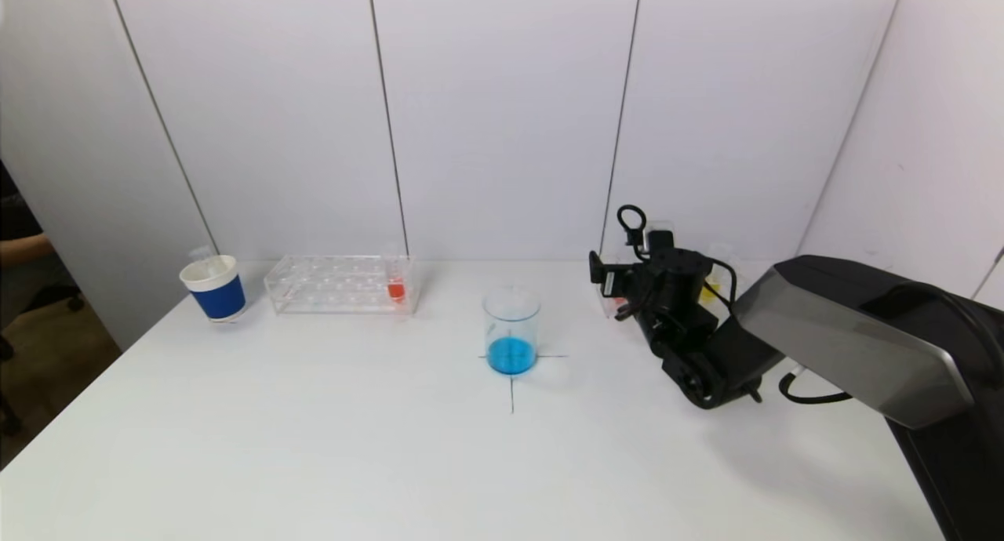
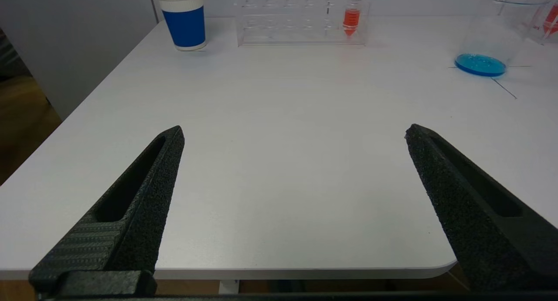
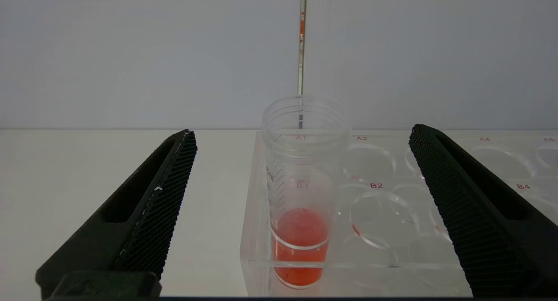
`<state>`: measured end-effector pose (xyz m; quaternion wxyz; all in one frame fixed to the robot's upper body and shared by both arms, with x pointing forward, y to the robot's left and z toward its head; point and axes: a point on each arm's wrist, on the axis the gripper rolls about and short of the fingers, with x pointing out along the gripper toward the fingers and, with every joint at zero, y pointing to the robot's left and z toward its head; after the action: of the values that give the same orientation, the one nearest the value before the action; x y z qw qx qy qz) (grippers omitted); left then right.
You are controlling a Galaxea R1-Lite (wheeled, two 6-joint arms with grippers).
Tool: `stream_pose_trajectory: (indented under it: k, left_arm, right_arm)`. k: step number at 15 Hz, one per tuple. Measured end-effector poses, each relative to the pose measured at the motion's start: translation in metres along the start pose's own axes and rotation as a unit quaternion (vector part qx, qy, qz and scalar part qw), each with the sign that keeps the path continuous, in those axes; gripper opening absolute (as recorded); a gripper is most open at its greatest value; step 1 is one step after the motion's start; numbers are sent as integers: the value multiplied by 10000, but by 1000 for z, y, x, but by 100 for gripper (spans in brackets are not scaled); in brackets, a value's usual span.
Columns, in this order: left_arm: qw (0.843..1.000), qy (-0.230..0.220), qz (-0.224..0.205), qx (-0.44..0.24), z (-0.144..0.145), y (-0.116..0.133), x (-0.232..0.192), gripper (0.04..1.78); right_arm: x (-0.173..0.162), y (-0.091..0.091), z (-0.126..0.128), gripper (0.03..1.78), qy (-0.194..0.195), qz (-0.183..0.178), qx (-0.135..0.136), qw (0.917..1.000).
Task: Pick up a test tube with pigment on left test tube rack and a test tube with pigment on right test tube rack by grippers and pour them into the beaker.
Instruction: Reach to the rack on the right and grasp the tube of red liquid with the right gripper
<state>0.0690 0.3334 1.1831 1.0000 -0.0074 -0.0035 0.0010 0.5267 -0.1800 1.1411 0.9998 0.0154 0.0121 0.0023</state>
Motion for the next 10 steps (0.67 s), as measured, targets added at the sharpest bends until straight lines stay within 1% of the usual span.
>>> stream_pose_trajectory:
  k: [7,8,10]
  left_arm:
    - [10000,0,1,0,0,0,0,177]
    - [10000,2,4,1,0,0,0,177]
    - [10000,2,2,0,0,0,0,177]
  right_arm:
    - [1,0,0,177,-11,-18,-4,10000]
    - [1,-1,0,175,-15,-23,-2,10000]
    - [1,-1,-1,163,26,-27,-19,10000]
